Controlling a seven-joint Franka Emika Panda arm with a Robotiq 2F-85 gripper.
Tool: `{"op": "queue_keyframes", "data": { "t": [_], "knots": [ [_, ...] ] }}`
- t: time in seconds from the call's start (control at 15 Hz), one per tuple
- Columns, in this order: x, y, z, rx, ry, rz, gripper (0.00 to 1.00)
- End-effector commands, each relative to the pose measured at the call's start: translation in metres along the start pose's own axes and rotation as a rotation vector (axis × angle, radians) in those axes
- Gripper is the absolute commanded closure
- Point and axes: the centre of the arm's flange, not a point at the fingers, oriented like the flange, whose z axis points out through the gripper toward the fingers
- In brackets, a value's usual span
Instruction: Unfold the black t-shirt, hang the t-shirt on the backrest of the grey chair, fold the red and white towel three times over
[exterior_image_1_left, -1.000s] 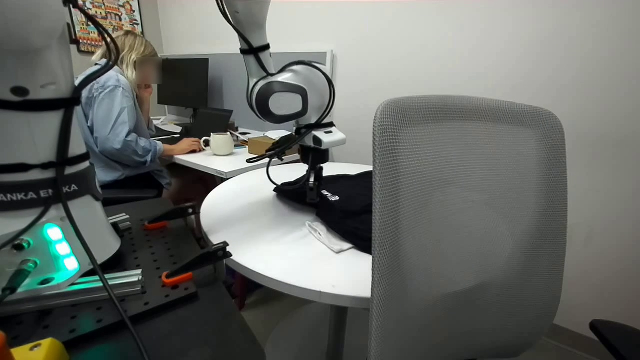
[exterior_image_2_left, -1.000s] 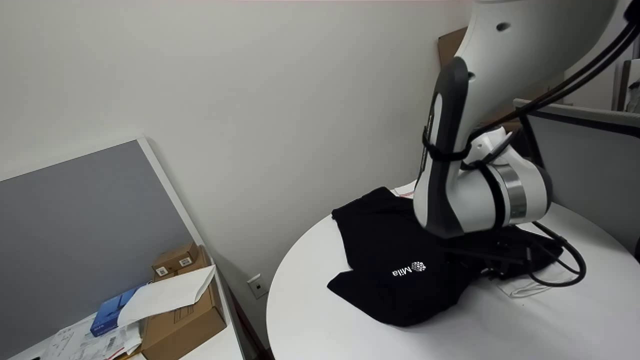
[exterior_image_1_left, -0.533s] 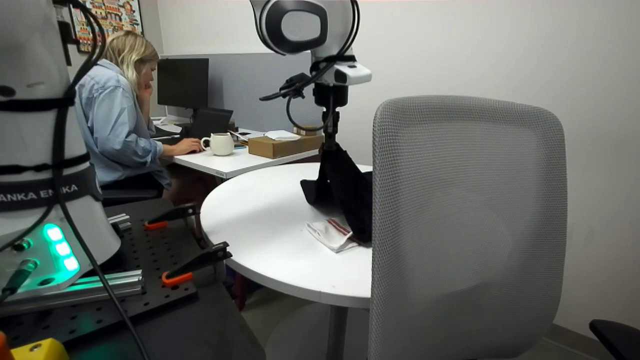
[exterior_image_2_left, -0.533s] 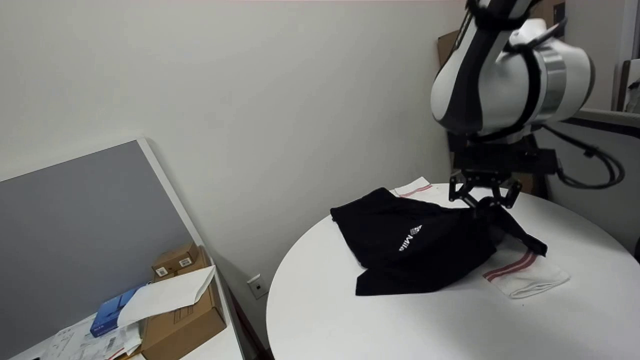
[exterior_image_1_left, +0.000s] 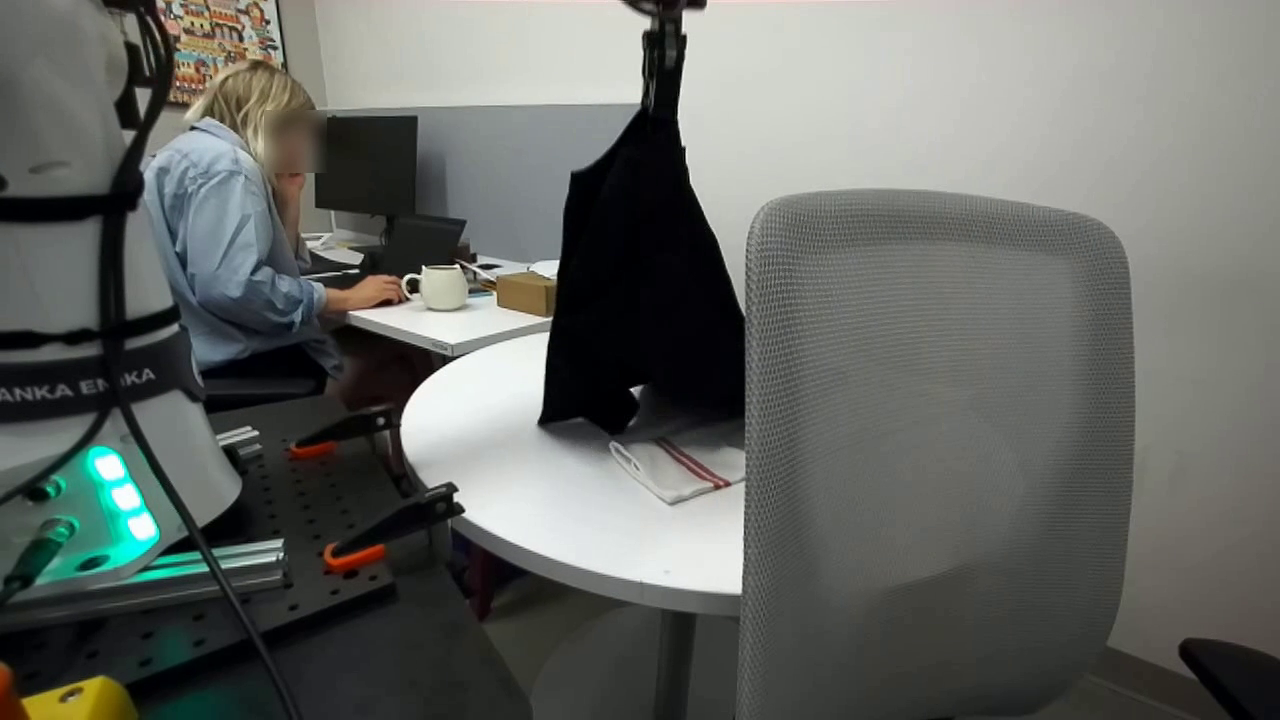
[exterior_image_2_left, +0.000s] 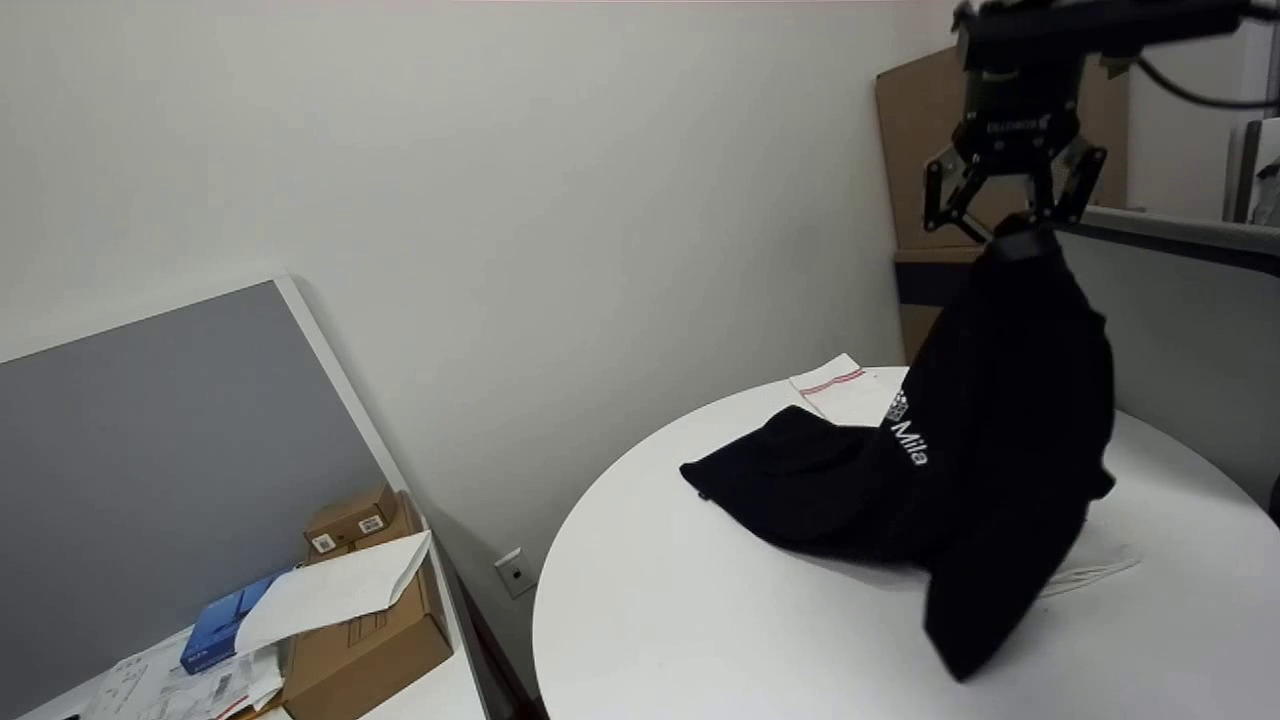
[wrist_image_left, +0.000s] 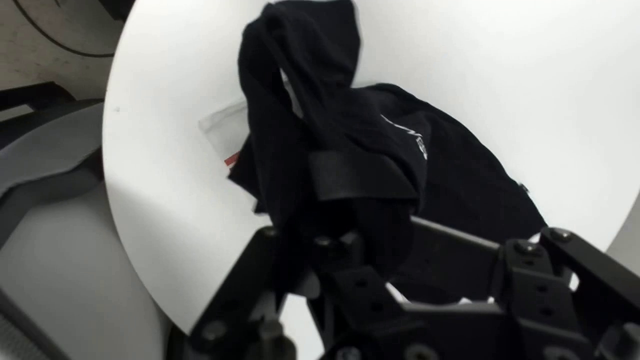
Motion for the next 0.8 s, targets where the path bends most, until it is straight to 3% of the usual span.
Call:
{"op": "queue_keyframes", "data": {
  "t": [0.0,0.2,0.47,0.73],
  "knots": [
    [0.01,-0.01,-0.1,-0.006,0.056,-0.041,1.0],
    [0.007,-0.025,-0.178,-0.008,0.108,-0.072,1.0],
    [-0.016,-0.058,-0.271,-0.076,0.152,-0.172,1.0],
    [-0.03,-0.066,-0.338,-0.112,0.211,-0.223,1.0]
  ]
}}
